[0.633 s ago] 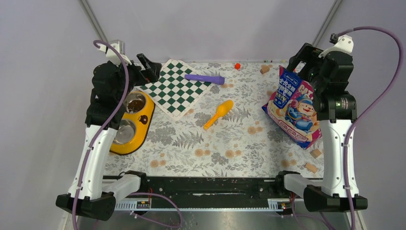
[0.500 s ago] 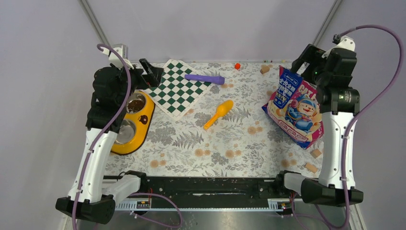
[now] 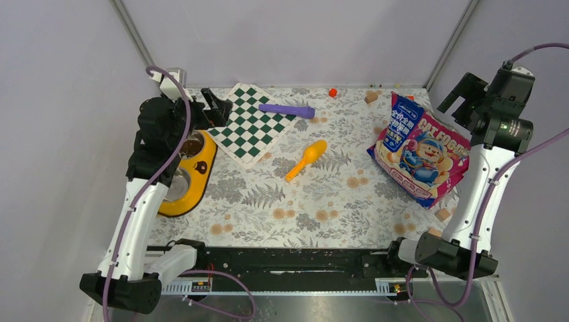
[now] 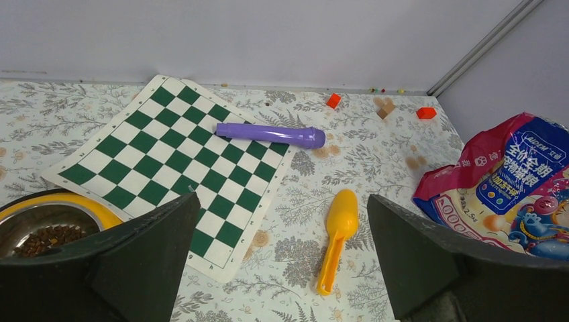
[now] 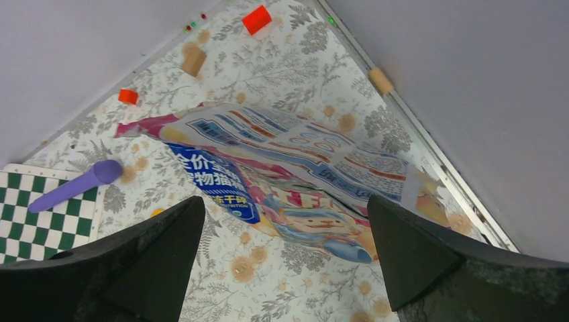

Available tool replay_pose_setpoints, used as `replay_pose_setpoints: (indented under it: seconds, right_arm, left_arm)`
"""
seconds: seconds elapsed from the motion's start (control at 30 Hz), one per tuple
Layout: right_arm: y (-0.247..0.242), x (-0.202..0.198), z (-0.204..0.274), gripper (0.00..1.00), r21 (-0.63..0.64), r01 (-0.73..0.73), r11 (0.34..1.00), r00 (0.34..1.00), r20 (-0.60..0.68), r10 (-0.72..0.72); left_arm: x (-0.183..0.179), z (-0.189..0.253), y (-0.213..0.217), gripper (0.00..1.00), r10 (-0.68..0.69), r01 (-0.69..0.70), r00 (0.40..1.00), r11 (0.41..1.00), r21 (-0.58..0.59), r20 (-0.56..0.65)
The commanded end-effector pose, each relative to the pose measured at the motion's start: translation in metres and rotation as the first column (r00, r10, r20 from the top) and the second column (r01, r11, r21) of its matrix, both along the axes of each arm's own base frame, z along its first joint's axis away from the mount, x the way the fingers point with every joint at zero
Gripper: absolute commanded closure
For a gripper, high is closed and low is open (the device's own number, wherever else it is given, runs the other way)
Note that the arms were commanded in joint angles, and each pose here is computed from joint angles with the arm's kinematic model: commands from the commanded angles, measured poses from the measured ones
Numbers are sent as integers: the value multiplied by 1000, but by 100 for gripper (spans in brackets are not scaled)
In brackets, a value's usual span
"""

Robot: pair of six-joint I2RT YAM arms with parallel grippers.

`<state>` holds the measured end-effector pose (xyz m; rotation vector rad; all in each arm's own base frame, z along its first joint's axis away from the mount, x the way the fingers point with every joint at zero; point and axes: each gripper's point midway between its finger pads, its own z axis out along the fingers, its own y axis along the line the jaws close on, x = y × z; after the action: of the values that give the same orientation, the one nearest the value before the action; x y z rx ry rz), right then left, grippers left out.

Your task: Serve the pet food

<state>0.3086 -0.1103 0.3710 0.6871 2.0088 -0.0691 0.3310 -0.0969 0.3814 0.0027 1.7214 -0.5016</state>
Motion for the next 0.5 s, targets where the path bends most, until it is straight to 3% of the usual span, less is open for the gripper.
replay_pose_setpoints:
  seconds: [0.0,0.2,0.33,0.47]
  right_arm:
    - [-7,-8,-14,0,-12,-1,1000,998,-61,0]
    - [13,16,-15,1,-82,-338,938,938,-116,328]
    - [25,14,-29,1,-125,-528,840,843,-191,502]
    - [13,6,-49,1,-158,-611,776,771,-340,538]
  left_arm:
    - [12,18,-6,1,-19,21,998,999,-32,59]
    - [23,31,-5,1,-27,25,997,999,28,73]
    - [27,47,-2,1,-29,20,993,997,79,118]
    - [32,54,-3,1,-43,27,990,993,114,137]
